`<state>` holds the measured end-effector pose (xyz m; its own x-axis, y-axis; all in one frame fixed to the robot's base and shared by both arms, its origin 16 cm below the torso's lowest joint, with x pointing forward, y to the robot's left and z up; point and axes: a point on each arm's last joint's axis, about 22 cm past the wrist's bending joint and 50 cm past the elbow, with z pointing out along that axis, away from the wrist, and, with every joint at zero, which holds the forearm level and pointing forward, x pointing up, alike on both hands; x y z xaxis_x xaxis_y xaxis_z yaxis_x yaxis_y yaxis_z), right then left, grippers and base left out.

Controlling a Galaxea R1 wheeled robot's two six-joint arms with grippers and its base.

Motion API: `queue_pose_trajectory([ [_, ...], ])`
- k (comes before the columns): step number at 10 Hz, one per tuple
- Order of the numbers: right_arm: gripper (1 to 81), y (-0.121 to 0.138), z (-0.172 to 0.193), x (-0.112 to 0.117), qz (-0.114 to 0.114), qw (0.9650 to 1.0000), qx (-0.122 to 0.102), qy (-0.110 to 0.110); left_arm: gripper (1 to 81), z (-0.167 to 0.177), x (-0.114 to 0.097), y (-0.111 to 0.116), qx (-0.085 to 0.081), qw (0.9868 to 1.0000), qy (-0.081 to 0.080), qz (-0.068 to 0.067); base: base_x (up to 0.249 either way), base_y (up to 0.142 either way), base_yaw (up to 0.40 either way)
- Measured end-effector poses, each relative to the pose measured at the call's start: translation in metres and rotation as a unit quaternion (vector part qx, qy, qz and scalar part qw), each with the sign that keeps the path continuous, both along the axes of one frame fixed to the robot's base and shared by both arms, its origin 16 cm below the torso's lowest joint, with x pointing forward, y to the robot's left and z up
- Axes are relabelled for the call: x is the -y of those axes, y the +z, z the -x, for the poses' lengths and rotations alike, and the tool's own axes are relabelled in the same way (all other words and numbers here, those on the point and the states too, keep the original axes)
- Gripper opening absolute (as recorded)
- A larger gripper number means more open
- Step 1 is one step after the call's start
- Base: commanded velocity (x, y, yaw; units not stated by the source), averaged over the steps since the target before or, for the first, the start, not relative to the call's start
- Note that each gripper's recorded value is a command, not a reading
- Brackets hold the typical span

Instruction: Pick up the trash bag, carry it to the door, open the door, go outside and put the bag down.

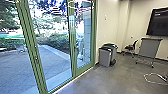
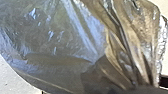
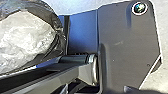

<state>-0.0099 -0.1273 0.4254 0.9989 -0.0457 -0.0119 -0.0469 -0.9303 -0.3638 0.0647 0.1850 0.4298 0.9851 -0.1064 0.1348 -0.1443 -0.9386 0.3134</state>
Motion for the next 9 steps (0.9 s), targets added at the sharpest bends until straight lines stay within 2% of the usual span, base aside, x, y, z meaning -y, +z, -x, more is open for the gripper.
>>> queue_pose_trajectory([
  [3, 81.1, -0.0001, 0.0004, 0.0003, 0.000, 1.0000, 0.000, 0.001, 1.0, 0.0011, 0.0072, 0.0005, -0.001, 1.0000, -0.001, 0.004, 0.179, 0.000, 0.000],
  [9, 81.1, -0.0001, 0.0023, -0.0001, 0.000, 1.0000, -0.001, 0.001, 1.0, 0.0001, 0.0023, 0.0002, 0.000, 1.0000, 0.000, 0.001, 0.180, 0.000, 0.000],
])
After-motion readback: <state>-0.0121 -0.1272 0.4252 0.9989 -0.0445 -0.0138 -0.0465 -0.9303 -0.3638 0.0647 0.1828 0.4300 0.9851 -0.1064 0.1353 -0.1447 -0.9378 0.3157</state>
